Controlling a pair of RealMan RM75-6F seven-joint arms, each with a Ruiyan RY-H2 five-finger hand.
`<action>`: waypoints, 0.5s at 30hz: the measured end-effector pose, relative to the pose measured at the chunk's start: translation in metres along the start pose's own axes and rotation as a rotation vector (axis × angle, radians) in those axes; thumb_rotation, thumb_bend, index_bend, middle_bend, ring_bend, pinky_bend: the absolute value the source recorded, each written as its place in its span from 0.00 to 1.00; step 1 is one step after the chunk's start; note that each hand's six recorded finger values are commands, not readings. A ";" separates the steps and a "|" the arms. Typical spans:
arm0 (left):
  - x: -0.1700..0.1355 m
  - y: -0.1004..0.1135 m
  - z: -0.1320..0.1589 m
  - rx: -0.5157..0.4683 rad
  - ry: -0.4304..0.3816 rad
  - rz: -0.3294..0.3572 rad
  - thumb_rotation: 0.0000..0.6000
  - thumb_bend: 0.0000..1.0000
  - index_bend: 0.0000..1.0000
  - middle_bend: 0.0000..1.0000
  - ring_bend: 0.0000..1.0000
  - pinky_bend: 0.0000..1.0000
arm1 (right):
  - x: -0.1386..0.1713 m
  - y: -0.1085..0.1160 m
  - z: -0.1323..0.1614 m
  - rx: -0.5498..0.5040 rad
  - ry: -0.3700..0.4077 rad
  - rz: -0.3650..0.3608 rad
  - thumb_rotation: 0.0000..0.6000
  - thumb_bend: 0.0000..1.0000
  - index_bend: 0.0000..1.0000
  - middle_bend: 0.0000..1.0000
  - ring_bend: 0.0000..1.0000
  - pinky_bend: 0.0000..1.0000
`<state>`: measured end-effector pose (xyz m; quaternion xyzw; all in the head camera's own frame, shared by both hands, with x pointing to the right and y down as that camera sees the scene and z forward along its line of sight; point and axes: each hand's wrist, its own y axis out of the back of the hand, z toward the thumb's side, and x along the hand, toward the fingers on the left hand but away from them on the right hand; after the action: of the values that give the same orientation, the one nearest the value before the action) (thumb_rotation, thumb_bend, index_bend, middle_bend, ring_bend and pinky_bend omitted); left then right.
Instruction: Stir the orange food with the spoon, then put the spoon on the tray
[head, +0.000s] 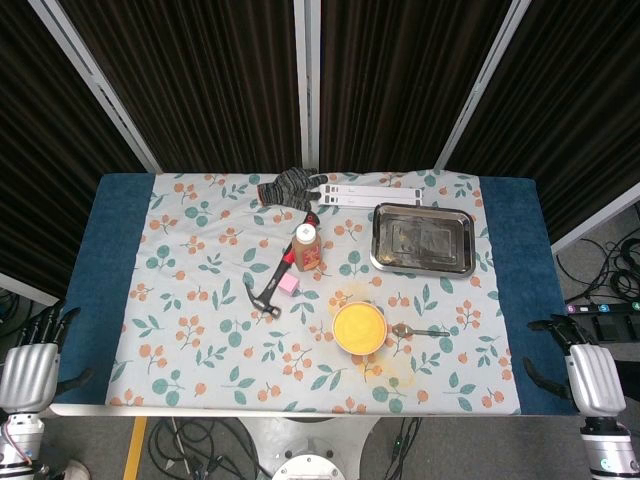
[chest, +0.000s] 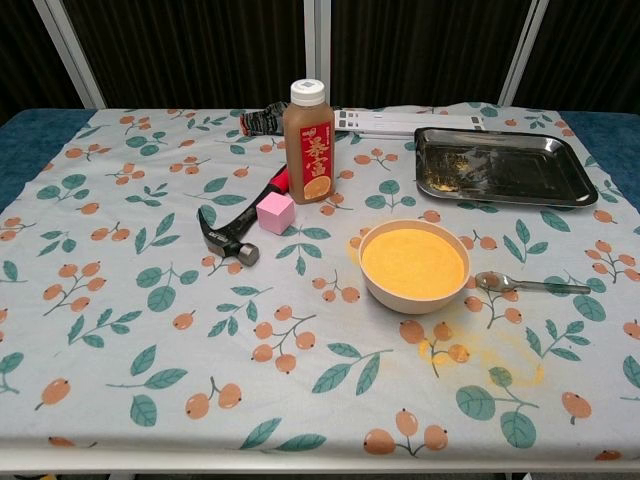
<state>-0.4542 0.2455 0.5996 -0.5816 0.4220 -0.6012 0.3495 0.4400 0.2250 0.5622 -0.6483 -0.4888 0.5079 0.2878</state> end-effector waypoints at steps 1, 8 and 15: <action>0.000 0.000 0.000 -0.001 0.000 0.000 1.00 0.06 0.19 0.14 0.11 0.15 | 0.000 0.000 0.000 0.001 -0.001 0.002 1.00 0.24 0.34 0.36 0.20 0.28; -0.002 -0.002 -0.001 -0.018 0.009 -0.004 1.00 0.06 0.19 0.14 0.11 0.15 | -0.003 -0.004 0.004 0.012 0.012 0.020 1.00 0.24 0.34 0.36 0.20 0.28; -0.003 -0.002 -0.002 -0.039 0.016 -0.002 1.00 0.06 0.19 0.14 0.11 0.15 | -0.015 -0.015 0.019 0.060 0.055 0.063 1.00 0.08 0.36 0.37 0.20 0.28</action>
<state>-0.4555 0.2496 0.6005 -0.5840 0.4360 -0.5978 0.3339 0.4168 0.2138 0.5751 -0.6680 -0.4446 0.5132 0.3044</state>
